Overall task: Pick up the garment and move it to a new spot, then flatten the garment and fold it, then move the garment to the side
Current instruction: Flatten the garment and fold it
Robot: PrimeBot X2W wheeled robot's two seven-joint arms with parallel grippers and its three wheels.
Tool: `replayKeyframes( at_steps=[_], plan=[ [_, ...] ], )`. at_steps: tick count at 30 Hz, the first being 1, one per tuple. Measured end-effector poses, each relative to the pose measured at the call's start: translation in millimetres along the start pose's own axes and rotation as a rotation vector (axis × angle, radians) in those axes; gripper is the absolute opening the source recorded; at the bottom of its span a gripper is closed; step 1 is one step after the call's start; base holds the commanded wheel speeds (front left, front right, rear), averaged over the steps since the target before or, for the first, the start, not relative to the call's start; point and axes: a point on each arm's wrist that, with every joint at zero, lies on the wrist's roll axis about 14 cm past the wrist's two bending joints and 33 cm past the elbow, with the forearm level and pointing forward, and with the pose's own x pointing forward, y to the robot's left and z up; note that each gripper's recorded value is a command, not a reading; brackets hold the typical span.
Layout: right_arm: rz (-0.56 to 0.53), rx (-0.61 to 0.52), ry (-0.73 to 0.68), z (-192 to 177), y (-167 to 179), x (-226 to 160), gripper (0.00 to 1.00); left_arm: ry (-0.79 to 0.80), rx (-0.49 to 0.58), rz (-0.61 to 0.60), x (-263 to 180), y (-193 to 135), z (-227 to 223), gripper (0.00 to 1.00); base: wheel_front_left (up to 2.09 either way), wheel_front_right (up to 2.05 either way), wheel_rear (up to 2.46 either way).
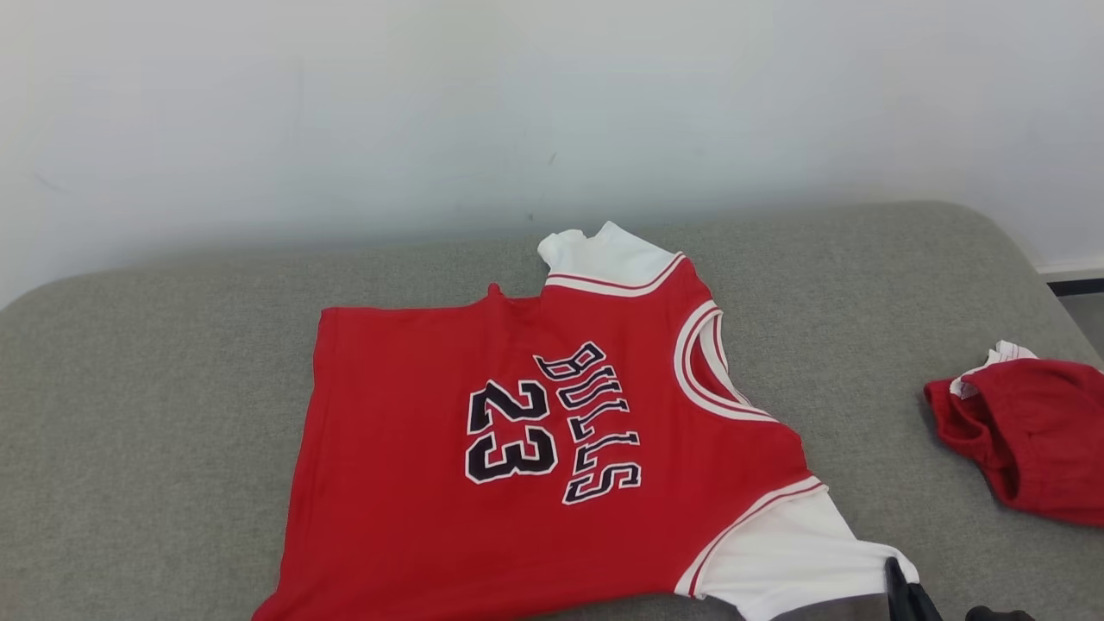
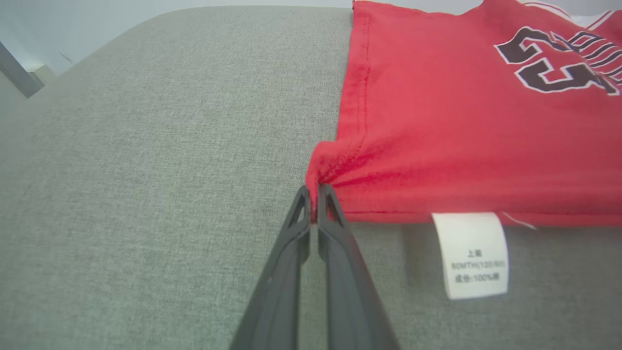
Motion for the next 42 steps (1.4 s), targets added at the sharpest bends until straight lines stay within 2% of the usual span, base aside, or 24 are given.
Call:
replayKeyframes(
  at_steps=[10,16,22,28,30,34,42],
  plan=[
    [0.033,-0.015,0.063,-23.0,7.2,-21.1,0.0,0.059,-0.012,0.026,-29.6,10.1,-26.9,0.0,0.0,0.0,0.0],
    [0.071,-0.023,0.0,-3.0,18.6,-15.0,0.0,-0.015,-0.014,0.006,-22.6,5.3,-3.3,0.0,0.0,0.0,0.0],
    [0.139,-0.02,-0.134,43.8,42.6,13.0,0.0,-0.134,0.003,-0.045,2.9,-11.0,41.3,0.0,0.0,0.0,0.0],
    [0.176,-0.041,-0.173,64.3,55.4,45.6,0.0,-0.183,0.036,-0.092,29.6,-26.4,66.3,0.0,0.0,0.0,0.0],
    [0.2,-0.067,-0.192,76.0,63.2,68.0,0.0,-0.2,0.051,-0.093,46.9,-29.8,77.6,0.0,0.0,0.0,0.0],
    [0.219,-0.092,-0.202,85.1,70.6,95.8,0.0,-0.201,0.065,-0.091,67.8,-31.7,83.6,0.0,0.0,0.0,0.0],
    [0.238,-0.13,-0.165,76.7,79.1,135.6,0.0,-0.164,0.09,-0.089,98.9,-35.4,77.1,0.0,0.0,0.0,0.0]
  ],
)
